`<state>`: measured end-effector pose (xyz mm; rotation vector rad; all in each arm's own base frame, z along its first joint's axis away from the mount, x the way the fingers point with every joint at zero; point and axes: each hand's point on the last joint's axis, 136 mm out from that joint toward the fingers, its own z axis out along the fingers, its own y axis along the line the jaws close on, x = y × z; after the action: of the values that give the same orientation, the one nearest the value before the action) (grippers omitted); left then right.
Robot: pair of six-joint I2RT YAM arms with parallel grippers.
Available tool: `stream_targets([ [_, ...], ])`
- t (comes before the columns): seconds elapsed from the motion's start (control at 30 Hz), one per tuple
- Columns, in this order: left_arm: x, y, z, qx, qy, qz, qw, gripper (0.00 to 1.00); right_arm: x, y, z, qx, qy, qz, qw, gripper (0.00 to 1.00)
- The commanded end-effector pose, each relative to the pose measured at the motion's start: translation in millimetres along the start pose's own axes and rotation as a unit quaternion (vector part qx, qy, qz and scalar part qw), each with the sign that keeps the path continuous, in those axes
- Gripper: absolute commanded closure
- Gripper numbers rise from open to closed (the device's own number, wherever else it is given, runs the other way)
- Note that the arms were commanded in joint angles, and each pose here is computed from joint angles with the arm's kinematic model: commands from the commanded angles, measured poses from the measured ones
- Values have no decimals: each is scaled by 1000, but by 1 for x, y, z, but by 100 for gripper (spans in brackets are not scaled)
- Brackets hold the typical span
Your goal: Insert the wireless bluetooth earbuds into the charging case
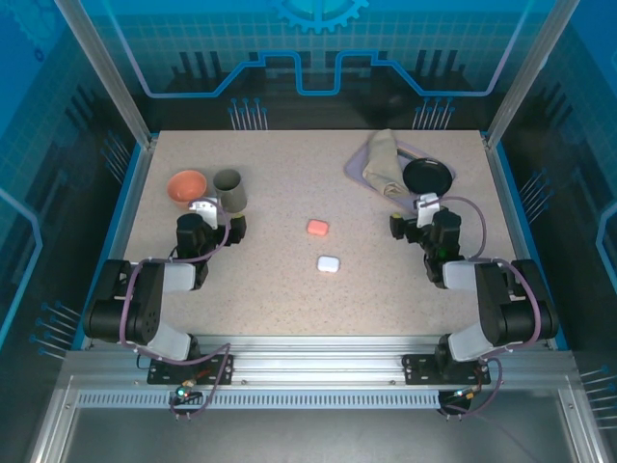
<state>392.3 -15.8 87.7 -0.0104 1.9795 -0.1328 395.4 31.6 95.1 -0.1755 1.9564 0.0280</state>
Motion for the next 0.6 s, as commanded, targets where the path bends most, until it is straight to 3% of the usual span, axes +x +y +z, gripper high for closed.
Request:
stream_targets([
  [0.0,-4,5,2,-9,-3,-12,1000,1,1,-1,2,2,5,7,1000,0],
  [0.57,-4,5,2,-10,-4,-10,1000,1,1,0,2,2,6,5,1000,0],
])
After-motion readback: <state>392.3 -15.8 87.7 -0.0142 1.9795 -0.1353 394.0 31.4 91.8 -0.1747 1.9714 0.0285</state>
